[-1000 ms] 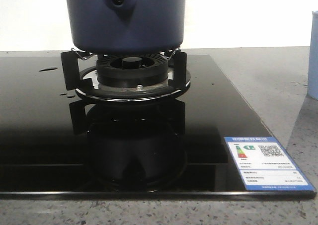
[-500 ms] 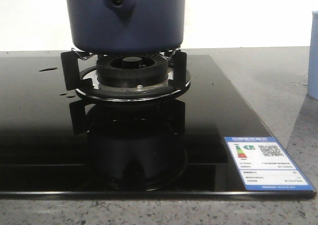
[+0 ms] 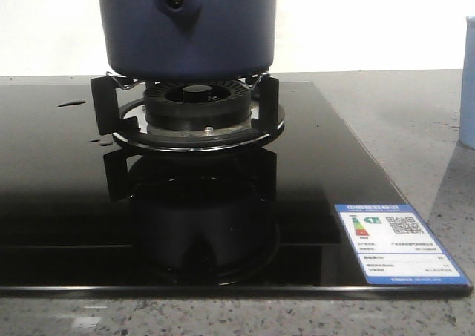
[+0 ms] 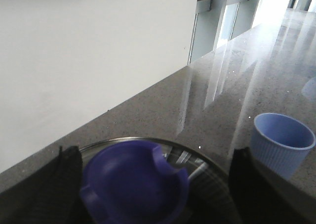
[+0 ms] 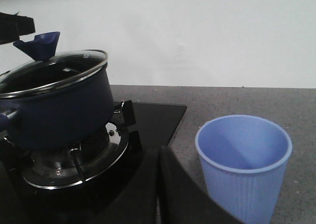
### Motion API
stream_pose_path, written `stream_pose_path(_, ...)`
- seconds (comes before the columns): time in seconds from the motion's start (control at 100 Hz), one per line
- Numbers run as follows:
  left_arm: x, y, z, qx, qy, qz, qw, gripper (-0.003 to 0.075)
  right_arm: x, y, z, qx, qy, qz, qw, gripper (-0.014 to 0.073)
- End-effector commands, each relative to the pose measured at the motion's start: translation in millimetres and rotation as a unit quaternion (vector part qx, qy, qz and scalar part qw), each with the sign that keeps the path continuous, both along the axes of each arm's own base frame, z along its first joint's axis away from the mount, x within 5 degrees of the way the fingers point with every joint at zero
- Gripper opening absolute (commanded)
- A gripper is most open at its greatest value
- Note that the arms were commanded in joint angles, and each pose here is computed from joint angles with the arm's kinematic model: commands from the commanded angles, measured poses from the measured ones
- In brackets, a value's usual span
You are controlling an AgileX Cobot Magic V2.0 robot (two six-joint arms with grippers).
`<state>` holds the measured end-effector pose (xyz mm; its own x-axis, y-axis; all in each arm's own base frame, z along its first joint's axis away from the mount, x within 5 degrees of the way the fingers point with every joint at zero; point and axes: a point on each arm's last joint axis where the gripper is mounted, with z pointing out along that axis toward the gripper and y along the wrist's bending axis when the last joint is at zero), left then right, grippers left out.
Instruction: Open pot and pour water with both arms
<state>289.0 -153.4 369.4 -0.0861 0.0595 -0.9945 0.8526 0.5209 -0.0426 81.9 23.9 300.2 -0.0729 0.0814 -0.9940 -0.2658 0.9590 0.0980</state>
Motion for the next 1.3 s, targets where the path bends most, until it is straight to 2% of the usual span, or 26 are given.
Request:
stream_pose_path(0.0,-21,6,37,-0.042,-0.041,-0.008,0.998,0.0552,0,-3,16,0.009,-0.034,-0.016,0.999,-0.0065)
stream_pose_path(0.09,-33,13,47,-0.028,-0.048,0.002,0.998,0.0513,0,-3,15,0.009,-0.031,-0.014,0.999,-0.0065)
stream_pose_path(0.14,-43,20,54,-0.017,-0.042,0.014,0.999,0.0455,-1,-2,14,0.008,-0.026,-0.009,1.0,-0.0065)
stream_pose_path(0.23,-59,35,54,0.002,-0.018,0.049,0.999,0.0364,-6,1,11,0.003,-0.011,0.012,1.0,-0.0065)
stream_pose_path(0.39,-108,64,52,0.02,-0.03,0.097,0.995,0.0253,-22,5,9,-0.003,-0.009,0.045,0.999,-0.0065)
stream_pose_path(0.51,-152,84,36,0.012,-0.057,0.147,0.987,0.0201,-39,5,10,-0.005,-0.034,0.06,0.998,-0.0065)
stream_pose_path(0.62,-194,99,19,-0.002,-0.1,0.2,0.975,0.0144,-56,5,11,-0.007,-0.061,0.071,0.996,-0.0065)
stream_pose_path(0.76,-228,109,-11,-0.011,-0.135,0.245,0.96,-0.0015,-69,4,11,-0.007,-0.09,0.076,0.993,-0.0065)
stream_pose_path(0.93,-241,111,-35,-0.018,-0.132,0.246,0.96,-0.0019,-74,3,12,-0.005,-0.103,0.075,0.992,-0.0065)
stream_pose_path(1.29,-243,110,-38,-0.022,-0.131,0.244,0.961,-0.0019,-74,3,12,-0.005,-0.103,0.075,0.992,-0.0066)
